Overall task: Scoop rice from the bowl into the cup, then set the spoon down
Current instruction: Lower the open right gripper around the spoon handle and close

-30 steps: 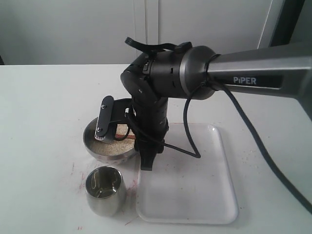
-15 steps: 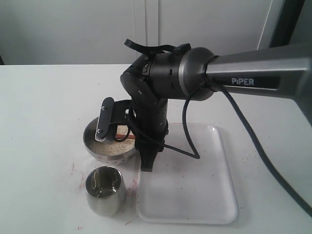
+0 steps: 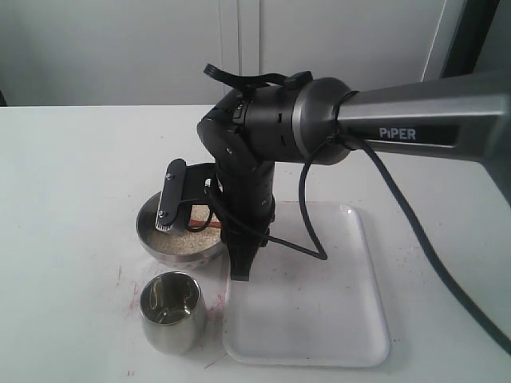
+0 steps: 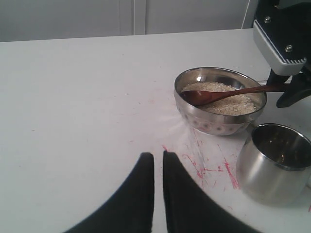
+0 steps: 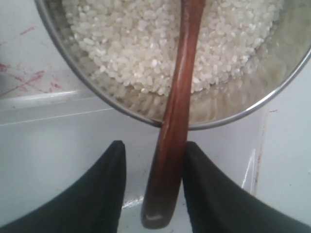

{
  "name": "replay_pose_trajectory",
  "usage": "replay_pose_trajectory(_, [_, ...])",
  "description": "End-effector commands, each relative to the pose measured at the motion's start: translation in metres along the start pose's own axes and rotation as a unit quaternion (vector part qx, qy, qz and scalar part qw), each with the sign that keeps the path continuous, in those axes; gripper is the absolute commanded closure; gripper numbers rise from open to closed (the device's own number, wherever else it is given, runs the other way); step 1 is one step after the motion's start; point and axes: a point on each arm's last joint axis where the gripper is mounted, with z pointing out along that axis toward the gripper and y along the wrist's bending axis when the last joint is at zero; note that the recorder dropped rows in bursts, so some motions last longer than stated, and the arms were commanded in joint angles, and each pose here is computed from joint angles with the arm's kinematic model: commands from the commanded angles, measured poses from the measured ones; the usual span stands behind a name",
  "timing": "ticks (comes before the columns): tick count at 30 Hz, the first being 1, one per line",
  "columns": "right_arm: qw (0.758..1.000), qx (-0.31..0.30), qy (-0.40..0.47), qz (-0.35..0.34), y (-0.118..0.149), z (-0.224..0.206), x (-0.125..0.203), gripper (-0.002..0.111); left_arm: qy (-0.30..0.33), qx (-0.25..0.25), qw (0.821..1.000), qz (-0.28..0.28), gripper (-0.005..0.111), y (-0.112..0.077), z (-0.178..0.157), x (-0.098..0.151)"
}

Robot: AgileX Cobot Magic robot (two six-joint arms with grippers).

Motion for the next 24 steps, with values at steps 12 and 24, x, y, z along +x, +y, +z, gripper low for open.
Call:
replay_pose_trajectory(12, [1.000,0.005,-0.011,0.004,-0.0022,0.0013,-0.0004,0.078,-0.004,0.001,1.000,-0.008,0.092,-0.0005,-0.0002,-0.0023])
replay_pose_trajectory(24, [1.000,0.005,-0.010,0.004,-0.0023,0.0013,-0.0003,0.080,-0.004,0.001,1.000,-0.008,0.092,-0.0005,-0.0002,-0.0023])
